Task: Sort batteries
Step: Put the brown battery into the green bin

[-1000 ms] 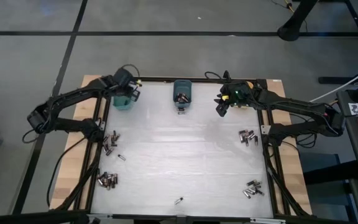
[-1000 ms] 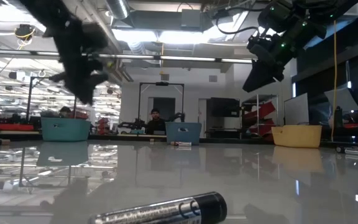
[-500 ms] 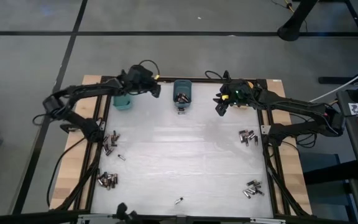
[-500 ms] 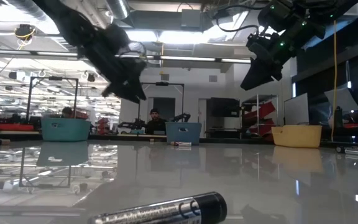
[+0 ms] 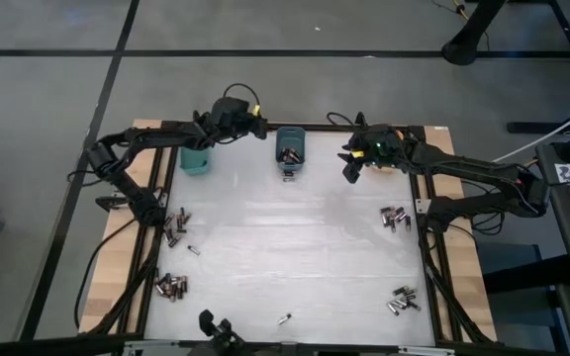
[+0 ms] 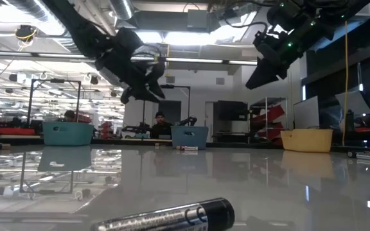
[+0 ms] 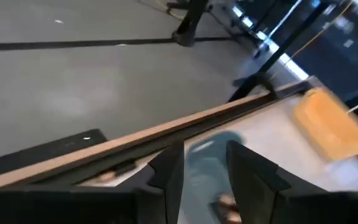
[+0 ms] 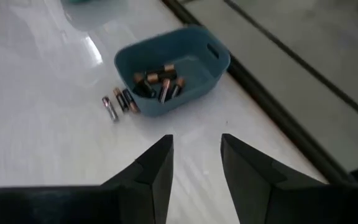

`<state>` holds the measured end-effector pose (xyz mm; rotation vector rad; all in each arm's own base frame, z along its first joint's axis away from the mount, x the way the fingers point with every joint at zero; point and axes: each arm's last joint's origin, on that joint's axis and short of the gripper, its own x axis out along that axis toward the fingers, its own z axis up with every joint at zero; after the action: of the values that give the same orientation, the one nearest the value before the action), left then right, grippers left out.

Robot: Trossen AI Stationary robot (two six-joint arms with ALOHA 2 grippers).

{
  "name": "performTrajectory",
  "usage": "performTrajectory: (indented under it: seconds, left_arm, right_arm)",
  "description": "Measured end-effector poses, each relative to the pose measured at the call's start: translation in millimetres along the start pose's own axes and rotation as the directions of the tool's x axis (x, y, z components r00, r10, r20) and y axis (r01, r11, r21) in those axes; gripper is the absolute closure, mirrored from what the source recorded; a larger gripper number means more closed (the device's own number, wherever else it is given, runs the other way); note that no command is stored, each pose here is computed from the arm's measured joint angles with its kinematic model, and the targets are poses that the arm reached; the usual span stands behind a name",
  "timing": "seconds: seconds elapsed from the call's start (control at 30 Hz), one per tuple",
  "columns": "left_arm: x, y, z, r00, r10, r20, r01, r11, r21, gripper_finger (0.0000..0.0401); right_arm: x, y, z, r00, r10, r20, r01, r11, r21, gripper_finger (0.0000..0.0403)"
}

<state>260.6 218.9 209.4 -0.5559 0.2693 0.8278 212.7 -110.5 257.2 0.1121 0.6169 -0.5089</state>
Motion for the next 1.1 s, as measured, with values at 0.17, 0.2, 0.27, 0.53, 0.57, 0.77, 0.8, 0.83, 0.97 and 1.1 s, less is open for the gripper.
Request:
performTrajectory:
  seconds: [0.17, 0.2, 0.27, 0.53, 0.57, 0.77, 0.8, 0.83, 0.97, 1.1]
  left_arm:
    - [17, 2, -6, 0.996, 0.055, -0.065, -0.054, 0.998, 0.017, 0.0290]
    - [22, 1, -4, 0.995, 0.062, -0.074, -0.060, 0.998, 0.024, 0.0290]
    - [32, -4, 0, 0.990, 0.089, -0.106, -0.086, 0.995, 0.041, 0.0290]
    - [52, -8, 12, 0.930, 0.311, -0.196, -0.293, 0.949, 0.116, 0.0287]
    - [52, -8, 12, 0.930, 0.311, -0.198, -0.294, 0.950, 0.108, 0.0283]
    - [50, -7, 5, 0.906, 0.334, -0.258, -0.330, 0.942, 0.063, 0.0228]
    - [50, -7, 5, 0.905, 0.335, -0.261, -0.333, 0.941, 0.052, 0.0218]
    - [50, -7, 4, 0.904, 0.336, -0.264, -0.336, 0.941, 0.048, 0.0210]
    - [50, -7, 4, 0.903, 0.337, -0.266, -0.321, 0.942, 0.102, 0.0192]
    - [50, -8, 4, 0.905, 0.337, -0.259, -0.337, 0.940, 0.045, 0.0193]
  right_arm:
    - [0, 0, 5, 0.998, 0.000, 0.057, 0.003, 0.999, -0.043, 0.0267]
    - [0, 0, 5, 0.998, 0.000, 0.055, 0.003, 0.999, -0.048, 0.0267]
    - [0, 0, 4, 0.999, 0.000, 0.042, 0.003, 0.998, -0.063, 0.0267]
    - [0, 0, -1, 1.000, 0.000, -0.005, -0.001, 0.996, -0.094, 0.0267]
    - [0, 0, -1, 1.000, 0.001, -0.007, -0.001, 0.996, -0.094, 0.0267]
    - [0, 0, -1, 1.000, 0.010, -0.006, -0.010, 0.993, -0.119, 0.0267]
    - [0, 0, -1, 1.000, 0.010, -0.007, -0.010, 0.992, -0.124, 0.0267]
    - [0, 0, -1, 1.000, 0.009, -0.007, -0.010, 0.992, -0.127, 0.0267]
    - [0, 0, -2, 1.000, 0.006, -0.018, -0.008, 0.993, -0.115, 0.0267]
    - [0, -9, -2, 0.997, 0.074, -0.019, -0.076, 0.994, -0.078, 0.0267]
